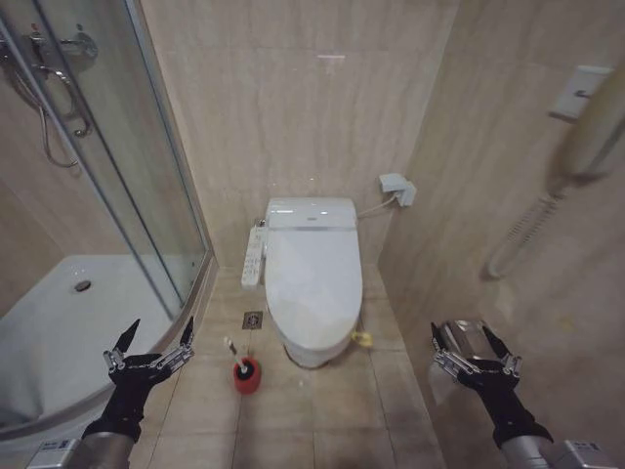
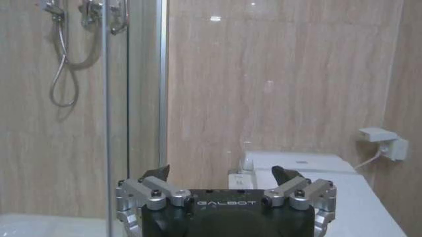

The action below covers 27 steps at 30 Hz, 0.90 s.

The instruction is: Open the toilet lid, clean the toilet bowl with a toilet brush, close the toilet lid, and flush.

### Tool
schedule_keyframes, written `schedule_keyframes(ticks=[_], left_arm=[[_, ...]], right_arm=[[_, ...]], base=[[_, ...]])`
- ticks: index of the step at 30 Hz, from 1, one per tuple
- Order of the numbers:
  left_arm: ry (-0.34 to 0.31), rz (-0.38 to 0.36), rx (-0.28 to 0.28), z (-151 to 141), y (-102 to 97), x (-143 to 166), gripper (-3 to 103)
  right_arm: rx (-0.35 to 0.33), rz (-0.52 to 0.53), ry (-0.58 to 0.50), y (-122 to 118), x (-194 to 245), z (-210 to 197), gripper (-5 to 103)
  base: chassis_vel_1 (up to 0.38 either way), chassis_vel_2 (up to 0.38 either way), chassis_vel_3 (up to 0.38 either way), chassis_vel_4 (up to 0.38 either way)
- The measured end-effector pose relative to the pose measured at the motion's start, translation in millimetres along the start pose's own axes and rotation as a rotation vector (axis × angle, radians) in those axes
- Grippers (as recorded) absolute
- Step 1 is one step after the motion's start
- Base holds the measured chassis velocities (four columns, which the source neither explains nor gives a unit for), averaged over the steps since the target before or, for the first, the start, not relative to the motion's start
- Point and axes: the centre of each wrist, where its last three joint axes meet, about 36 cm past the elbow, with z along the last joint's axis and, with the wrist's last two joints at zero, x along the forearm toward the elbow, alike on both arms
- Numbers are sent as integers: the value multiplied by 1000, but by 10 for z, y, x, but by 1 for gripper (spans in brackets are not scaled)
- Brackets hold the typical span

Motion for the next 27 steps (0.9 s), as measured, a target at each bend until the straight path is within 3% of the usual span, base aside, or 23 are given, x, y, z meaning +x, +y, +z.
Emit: schedule_keyframes(ticks=[7, 27], left_arm=[[0, 0, 0, 0, 0, 0, 100], [0, 0, 0, 0, 0, 0, 100]], right_arm=[[0, 0, 0, 0, 0, 0, 100], [0, 0, 0, 0, 0, 0, 100]], base=[[137, -138, -143, 130], [-19, 13, 17, -21]])
